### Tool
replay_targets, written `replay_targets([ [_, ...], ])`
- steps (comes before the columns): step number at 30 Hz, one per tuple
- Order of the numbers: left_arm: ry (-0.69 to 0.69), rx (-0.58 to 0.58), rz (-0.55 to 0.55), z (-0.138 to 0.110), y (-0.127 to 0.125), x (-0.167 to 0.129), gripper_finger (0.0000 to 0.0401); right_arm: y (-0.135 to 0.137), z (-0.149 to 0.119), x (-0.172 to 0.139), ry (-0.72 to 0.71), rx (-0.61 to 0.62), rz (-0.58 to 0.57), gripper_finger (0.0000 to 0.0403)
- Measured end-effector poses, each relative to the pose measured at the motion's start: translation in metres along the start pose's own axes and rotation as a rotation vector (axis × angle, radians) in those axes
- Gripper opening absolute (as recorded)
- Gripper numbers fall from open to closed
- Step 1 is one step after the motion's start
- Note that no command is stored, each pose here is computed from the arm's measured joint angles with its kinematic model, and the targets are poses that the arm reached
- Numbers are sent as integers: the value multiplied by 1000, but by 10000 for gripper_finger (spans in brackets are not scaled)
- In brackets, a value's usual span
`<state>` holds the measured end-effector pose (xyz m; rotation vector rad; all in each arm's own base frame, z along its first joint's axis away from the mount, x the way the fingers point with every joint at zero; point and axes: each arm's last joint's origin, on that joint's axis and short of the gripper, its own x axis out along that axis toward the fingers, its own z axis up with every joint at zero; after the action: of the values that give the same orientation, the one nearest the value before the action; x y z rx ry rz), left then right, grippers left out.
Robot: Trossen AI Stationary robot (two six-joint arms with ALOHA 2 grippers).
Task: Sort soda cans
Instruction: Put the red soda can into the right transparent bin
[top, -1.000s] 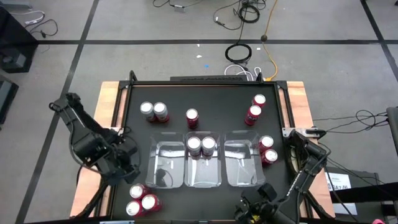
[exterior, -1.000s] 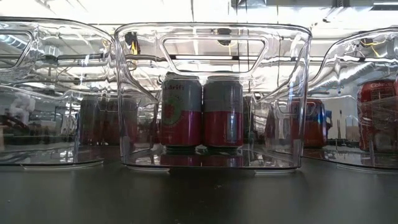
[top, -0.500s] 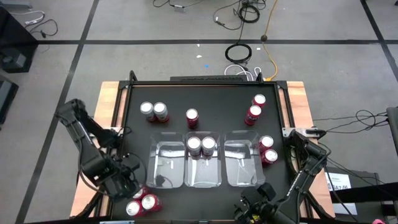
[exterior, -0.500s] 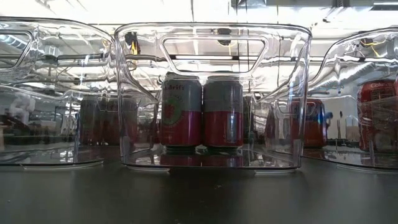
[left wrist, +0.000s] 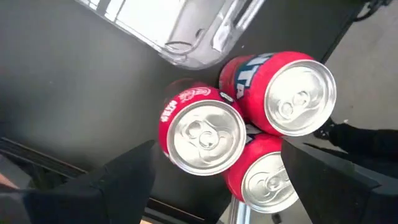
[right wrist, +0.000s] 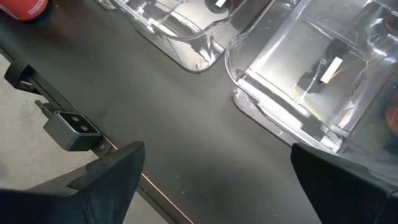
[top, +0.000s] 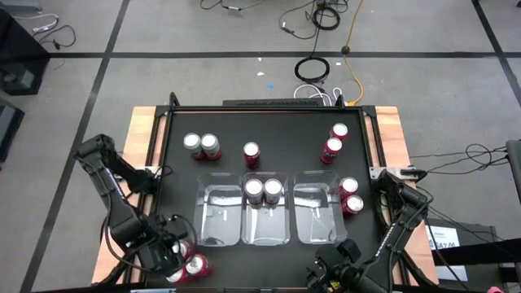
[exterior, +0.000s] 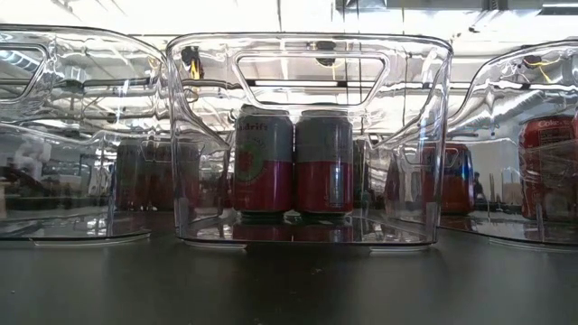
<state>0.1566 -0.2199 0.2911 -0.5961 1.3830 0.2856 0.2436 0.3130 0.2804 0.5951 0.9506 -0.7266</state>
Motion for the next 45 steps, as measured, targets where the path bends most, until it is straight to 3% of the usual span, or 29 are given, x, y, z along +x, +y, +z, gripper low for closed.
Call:
replay_targets([
  [13, 10, 99, 68, -1, -9, 22, 347, 1, 0, 0, 3, 5, 8, 396],
  [36, 56, 140, 160, -7, -14, 49, 347, 3, -1, 0, 11, 13, 27, 396],
  [45, 9, 153, 205, -5, -10, 49, 347, 3, -1, 0, 13, 15, 32, 396],
])
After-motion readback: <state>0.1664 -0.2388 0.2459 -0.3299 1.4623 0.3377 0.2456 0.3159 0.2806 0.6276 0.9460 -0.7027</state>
